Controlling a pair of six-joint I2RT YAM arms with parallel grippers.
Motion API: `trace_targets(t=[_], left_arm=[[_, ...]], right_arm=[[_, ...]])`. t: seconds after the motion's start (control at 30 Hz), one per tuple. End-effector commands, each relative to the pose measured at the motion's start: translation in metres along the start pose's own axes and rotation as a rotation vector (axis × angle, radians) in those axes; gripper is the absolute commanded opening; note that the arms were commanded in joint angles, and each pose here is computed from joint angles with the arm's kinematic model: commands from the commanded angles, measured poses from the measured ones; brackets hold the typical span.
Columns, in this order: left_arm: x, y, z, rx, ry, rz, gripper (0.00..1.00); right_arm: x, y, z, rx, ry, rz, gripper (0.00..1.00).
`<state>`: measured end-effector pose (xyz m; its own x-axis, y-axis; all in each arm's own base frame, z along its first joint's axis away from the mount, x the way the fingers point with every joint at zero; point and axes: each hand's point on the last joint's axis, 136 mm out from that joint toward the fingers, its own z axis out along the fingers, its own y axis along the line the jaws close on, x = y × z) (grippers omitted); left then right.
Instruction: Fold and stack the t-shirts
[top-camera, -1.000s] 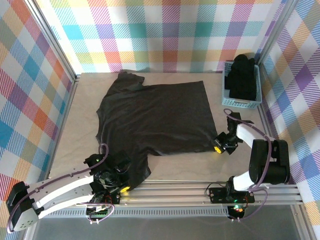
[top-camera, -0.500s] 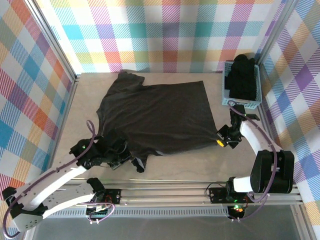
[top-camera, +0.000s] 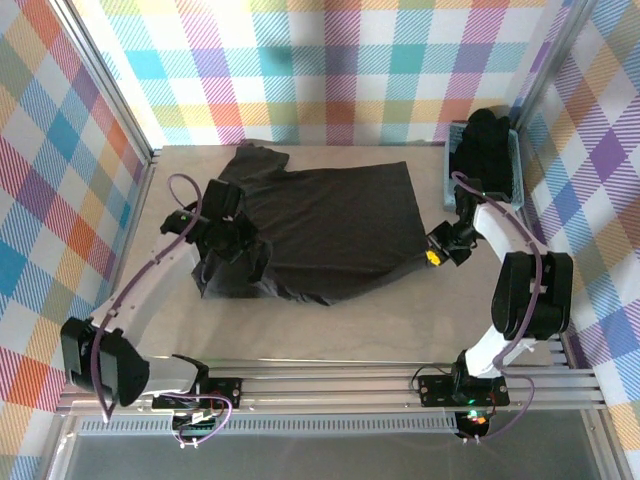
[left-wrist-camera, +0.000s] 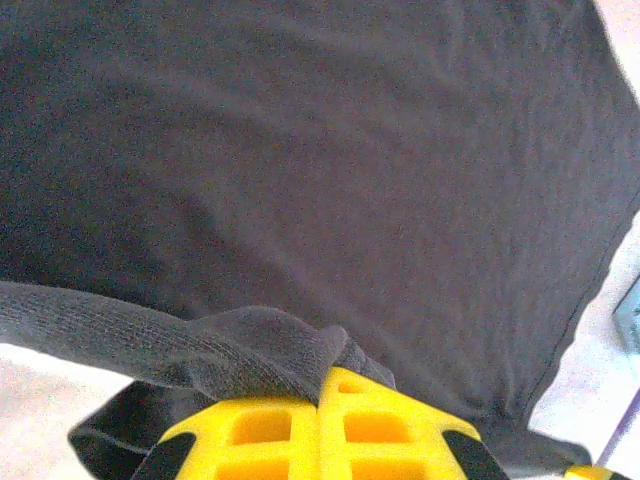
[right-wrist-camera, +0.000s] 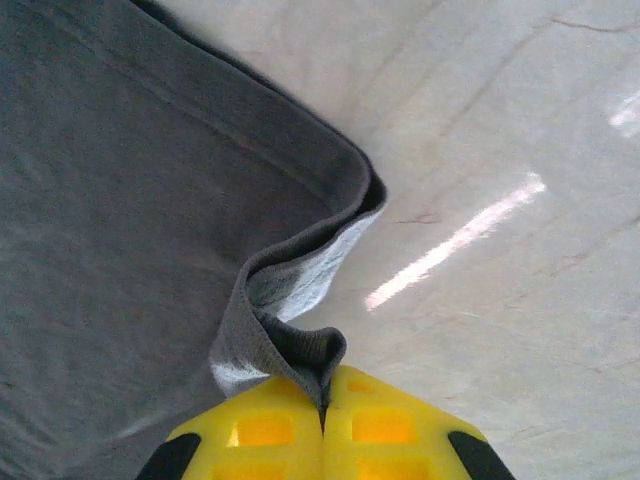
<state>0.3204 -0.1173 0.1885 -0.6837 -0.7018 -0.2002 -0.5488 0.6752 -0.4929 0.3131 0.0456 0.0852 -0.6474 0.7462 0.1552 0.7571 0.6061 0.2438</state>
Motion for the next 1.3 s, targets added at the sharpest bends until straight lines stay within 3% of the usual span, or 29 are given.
trace_targets(t=[0.0,0.33,0.63,1.27], left_arm=[[-0.031,-0.023,-0.005,0.073,-0.047,0.043,0.0],[-0.084,-0.048,0.01,0.075,-0.095,0.08,0.0],[-0.111,-0.025,0.016,-0.012,-0.155,0.041,0.0],[-0.132,0.012,0.023,-0.114,-0.197,-0.005,0.0]], right_arm=[[0.005,0.008,-0.001,0.0,0.043,0.068,0.0],[-0.017,0.022,0.002,0.036,0.01,0.111,0.0],[-0.035,0.038,0.004,0.05,-0.009,0.111,0.0],[-0.049,0.072,0.024,0.045,0.008,0.075,0.0]])
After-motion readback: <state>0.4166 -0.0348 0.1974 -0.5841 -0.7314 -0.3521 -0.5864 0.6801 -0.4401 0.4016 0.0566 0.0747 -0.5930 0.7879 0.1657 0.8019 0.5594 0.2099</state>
